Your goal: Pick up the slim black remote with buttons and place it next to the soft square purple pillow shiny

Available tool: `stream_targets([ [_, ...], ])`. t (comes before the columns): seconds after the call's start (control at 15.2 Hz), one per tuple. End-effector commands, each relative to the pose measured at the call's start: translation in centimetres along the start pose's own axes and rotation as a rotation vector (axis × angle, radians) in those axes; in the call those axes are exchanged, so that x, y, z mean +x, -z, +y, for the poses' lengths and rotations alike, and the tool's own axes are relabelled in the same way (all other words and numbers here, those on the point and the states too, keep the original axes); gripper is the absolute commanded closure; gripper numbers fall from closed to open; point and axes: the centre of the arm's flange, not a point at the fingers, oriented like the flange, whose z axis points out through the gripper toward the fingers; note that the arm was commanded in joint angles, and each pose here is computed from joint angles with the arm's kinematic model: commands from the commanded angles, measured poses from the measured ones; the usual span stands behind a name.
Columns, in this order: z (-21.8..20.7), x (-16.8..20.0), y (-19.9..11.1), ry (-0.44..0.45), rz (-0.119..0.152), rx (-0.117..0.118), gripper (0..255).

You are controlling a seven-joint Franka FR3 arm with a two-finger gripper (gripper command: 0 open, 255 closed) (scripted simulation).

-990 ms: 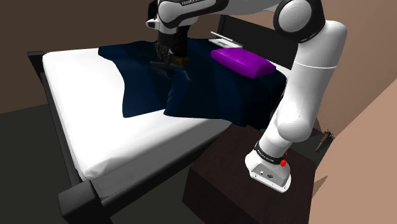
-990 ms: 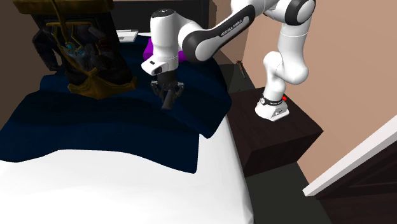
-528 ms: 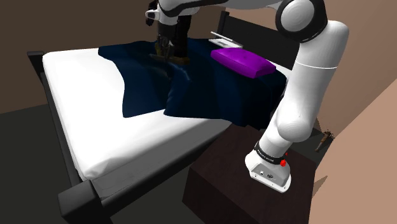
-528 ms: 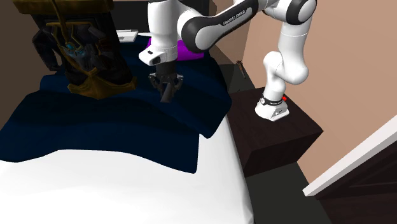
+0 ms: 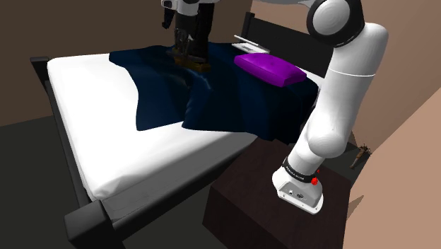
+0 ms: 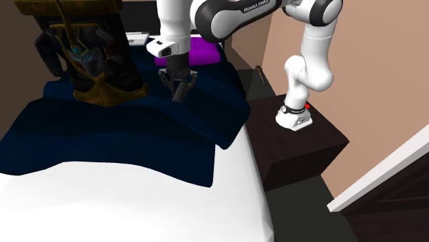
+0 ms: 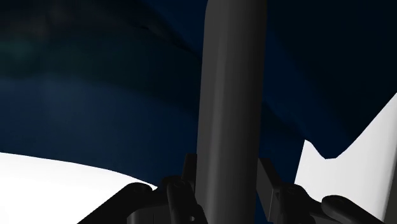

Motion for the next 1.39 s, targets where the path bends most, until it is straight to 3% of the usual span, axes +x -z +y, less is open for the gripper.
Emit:
stream_targets([
  [0.0, 0.0, -1.3, 0.4, 0.000, 0.000, 0.000, 255],
  [1.32, -0.6, -27.7, 0.7, 0.000, 0.000, 0.000, 255],
])
